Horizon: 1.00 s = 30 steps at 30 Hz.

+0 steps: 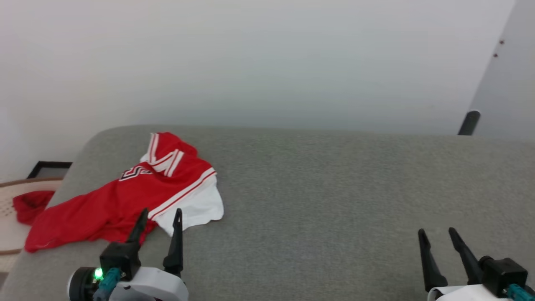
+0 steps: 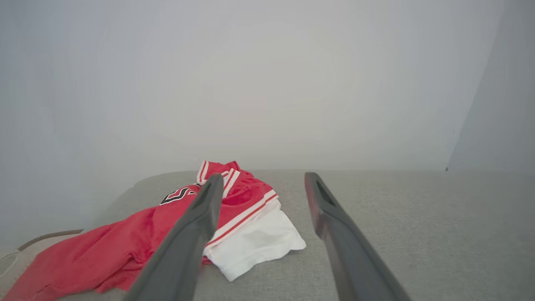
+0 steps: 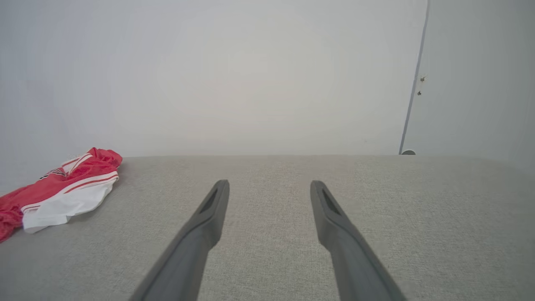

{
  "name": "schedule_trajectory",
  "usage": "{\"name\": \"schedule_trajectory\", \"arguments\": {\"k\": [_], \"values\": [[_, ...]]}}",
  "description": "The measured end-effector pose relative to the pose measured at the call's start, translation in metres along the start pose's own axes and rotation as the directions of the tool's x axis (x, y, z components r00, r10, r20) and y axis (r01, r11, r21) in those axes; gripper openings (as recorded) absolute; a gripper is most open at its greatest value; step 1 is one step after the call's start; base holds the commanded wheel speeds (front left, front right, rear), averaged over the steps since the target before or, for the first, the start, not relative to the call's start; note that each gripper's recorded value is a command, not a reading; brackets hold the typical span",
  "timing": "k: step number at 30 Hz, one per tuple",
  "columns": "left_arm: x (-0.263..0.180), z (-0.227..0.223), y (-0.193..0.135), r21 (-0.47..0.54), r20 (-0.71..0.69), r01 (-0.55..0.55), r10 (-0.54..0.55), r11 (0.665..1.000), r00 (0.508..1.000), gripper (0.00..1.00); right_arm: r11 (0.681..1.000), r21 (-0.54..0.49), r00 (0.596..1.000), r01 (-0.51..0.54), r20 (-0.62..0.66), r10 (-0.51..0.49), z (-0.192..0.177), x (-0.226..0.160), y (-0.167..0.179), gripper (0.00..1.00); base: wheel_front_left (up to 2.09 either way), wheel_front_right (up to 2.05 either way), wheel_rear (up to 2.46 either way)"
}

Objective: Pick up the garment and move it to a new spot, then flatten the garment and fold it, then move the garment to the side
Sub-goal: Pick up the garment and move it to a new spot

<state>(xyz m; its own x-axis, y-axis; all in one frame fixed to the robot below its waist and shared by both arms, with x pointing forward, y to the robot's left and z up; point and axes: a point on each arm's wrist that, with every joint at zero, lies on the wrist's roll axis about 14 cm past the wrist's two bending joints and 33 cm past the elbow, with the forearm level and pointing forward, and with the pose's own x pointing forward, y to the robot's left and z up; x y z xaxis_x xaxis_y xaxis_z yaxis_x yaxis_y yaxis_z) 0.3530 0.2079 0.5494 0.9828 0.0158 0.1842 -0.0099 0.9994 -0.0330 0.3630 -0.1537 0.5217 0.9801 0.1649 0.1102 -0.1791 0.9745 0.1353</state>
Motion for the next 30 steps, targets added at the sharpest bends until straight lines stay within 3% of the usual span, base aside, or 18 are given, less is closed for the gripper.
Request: {"name": "schedule_trajectory", "arguments": {"k": [11,18,24,30], "values": [[-0.039,0.015,0.064,0.101,0.047,-0.18,0.176,0.978,0.983,1.0,0.969,-0.042,0.97,-0.242,-0.011,0.242,-0.006,0.021,0.08,1.0,0.0,0.0,0.0],[-0.058,0.017,0.094,0.093,0.05,-0.256,0.252,0.962,0.966,1.0,0.934,-0.08,0.937,-0.348,-0.006,0.348,-0.005,0.032,0.116,1.0,0.0,0.0,0.0],[-0.02,0.036,0.121,0.083,-0.003,-0.243,0.244,0.967,0.97,1.0,0.931,-0.102,0.937,-0.349,-0.02,0.349,-0.008,0.04,0.108,1.0,0.0,0.0,0.0],[0.029,0.044,0.15,0.082,-0.19,-0.225,0.237,0.971,0.953,1.0,0.942,-0.119,0.949,-0.314,-0.011,0.315,-0.002,0.048,0.09,1.0,0.0,0.0,0.0]]}}
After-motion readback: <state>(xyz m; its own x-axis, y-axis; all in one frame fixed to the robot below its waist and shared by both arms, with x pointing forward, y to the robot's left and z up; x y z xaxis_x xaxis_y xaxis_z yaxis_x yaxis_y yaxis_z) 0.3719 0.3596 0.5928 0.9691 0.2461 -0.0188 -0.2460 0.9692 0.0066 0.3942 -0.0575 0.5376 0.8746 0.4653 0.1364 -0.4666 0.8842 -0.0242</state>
